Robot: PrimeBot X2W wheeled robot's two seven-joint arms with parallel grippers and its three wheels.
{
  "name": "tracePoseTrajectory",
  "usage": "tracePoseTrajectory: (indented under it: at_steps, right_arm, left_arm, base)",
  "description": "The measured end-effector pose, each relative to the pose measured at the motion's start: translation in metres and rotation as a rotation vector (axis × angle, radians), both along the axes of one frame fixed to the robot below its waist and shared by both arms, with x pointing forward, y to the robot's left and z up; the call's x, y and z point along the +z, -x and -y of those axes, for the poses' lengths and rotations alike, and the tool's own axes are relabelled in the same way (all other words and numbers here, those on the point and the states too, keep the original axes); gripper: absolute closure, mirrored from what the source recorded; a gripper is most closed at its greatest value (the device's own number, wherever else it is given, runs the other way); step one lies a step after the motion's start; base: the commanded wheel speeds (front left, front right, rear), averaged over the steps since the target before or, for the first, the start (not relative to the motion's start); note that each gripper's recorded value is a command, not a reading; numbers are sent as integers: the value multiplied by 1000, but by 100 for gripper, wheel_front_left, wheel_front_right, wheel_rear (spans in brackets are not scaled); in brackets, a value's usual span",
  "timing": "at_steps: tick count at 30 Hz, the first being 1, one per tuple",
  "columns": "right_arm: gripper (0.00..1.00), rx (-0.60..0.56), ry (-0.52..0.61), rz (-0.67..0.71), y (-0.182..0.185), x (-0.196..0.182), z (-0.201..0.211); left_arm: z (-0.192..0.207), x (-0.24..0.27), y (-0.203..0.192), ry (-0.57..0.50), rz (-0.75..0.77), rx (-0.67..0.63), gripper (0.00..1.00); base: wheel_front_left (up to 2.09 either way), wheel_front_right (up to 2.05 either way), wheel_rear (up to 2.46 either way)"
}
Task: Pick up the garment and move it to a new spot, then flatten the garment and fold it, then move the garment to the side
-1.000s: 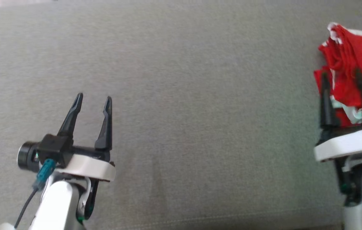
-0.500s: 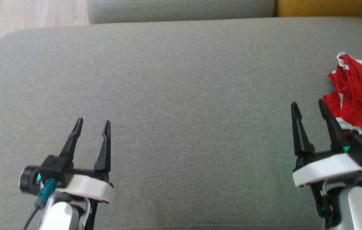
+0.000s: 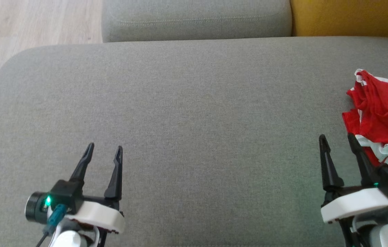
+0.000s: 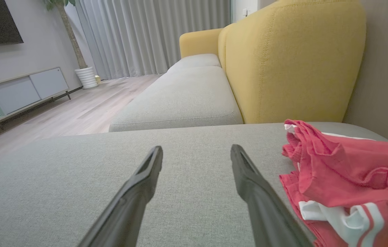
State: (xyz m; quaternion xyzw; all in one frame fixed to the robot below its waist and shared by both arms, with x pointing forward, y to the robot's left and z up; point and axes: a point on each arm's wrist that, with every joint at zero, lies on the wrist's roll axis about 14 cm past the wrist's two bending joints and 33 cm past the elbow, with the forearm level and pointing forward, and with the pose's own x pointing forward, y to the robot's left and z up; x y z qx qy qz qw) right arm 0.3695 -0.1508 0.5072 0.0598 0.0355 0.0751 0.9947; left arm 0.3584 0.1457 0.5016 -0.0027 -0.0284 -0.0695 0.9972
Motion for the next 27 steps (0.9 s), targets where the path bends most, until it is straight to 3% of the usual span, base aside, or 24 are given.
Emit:
tracePoseTrajectory:
  at_steps: [27]
  right_arm:
    - [0, -15, 4, -24, 8, -3, 6]
  left_arm:
    - [0, -13, 9, 6, -64, 8, 0]
  base:
    - [0, 0, 0]
